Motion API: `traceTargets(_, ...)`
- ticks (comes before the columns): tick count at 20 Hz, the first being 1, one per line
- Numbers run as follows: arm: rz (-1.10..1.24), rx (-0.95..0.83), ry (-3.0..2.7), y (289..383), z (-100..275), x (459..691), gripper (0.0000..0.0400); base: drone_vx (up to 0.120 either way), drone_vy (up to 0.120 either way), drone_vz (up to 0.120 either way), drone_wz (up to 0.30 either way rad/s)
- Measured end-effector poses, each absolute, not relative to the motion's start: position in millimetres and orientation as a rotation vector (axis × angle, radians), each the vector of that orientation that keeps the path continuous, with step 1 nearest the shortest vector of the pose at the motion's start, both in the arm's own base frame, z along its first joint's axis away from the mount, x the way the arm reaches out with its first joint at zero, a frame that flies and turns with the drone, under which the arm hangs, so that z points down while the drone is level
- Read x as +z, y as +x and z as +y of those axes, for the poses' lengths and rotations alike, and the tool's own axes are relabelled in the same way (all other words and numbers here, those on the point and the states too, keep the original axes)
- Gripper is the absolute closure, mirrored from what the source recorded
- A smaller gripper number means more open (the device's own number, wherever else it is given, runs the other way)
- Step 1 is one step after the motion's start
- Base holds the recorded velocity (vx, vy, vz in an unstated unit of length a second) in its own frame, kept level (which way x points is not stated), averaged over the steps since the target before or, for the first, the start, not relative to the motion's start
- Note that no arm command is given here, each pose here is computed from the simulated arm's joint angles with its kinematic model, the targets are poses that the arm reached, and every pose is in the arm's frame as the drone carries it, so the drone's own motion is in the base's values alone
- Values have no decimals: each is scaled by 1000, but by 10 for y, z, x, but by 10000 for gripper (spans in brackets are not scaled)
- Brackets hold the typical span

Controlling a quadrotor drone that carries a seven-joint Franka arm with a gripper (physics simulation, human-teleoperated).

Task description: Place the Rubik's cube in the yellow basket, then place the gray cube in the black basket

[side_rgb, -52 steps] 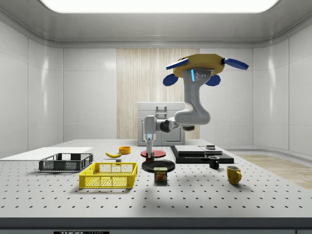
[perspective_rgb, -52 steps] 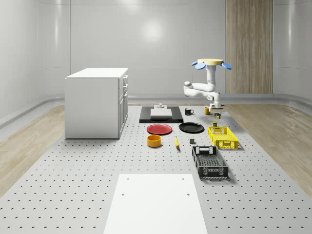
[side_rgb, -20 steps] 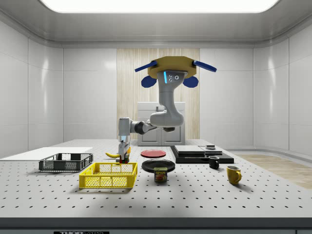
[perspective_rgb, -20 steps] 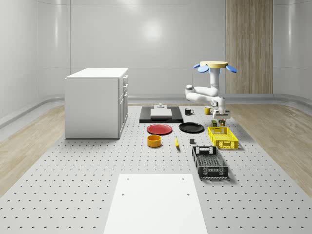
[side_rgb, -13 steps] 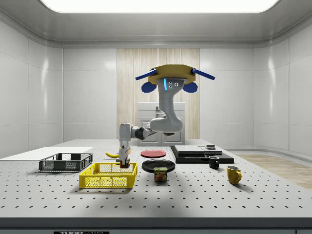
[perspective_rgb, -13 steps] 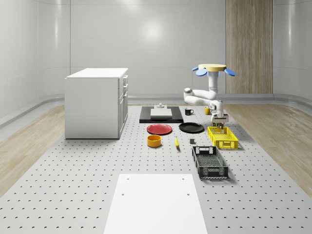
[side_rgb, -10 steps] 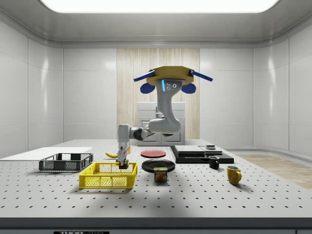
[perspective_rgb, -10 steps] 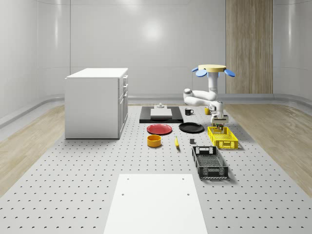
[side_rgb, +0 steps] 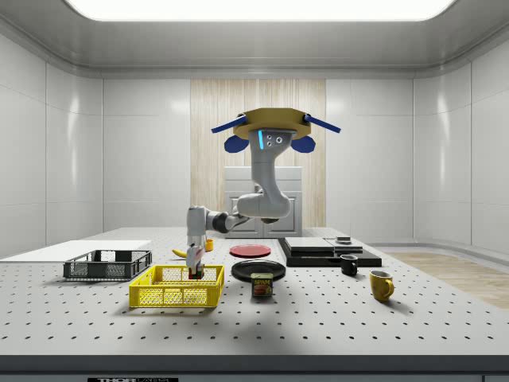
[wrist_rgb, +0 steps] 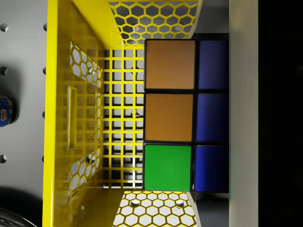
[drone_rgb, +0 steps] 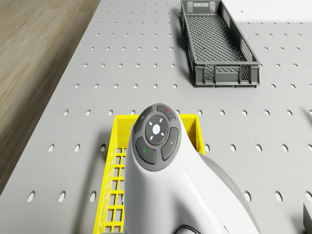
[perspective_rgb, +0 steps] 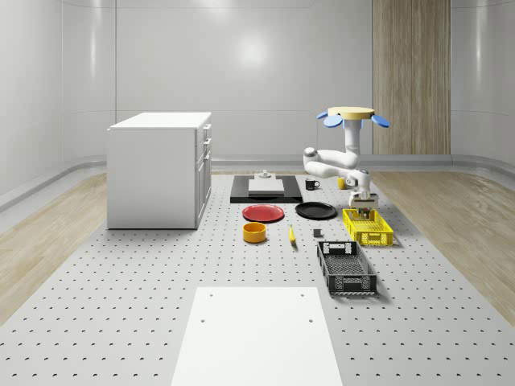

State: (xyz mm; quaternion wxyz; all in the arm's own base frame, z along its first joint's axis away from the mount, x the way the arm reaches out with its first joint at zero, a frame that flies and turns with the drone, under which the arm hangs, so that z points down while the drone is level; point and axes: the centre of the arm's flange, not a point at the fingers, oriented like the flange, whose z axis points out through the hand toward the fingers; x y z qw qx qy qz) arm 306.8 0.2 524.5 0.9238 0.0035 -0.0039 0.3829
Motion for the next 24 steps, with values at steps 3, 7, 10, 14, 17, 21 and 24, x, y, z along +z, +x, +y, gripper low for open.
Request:
traceTargets(3, -8, 786, 7, 3068, 3, 5373, 106, 0, 0, 0, 0)
traceTargets(7, -8, 786, 7, 3068, 3, 5518, 106, 0, 0, 0, 0)
traceTargets(10, -8, 786, 7, 3068, 3, 5601, 106, 0, 0, 0, 0)
traceTargets(14, -7, 786, 6, 3068, 3, 5701, 63, 0, 0, 0, 0)
traceTargets(17, -5, 786, 3, 3068, 2, 5674, 30, 0, 0, 0, 0)
traceTargets(21, -3, 786, 2, 3068, 2, 5543, 11, 0, 0, 0, 0)
traceTargets(24, -3, 786, 2, 3068, 2, 5413, 5, 0, 0, 0, 0)
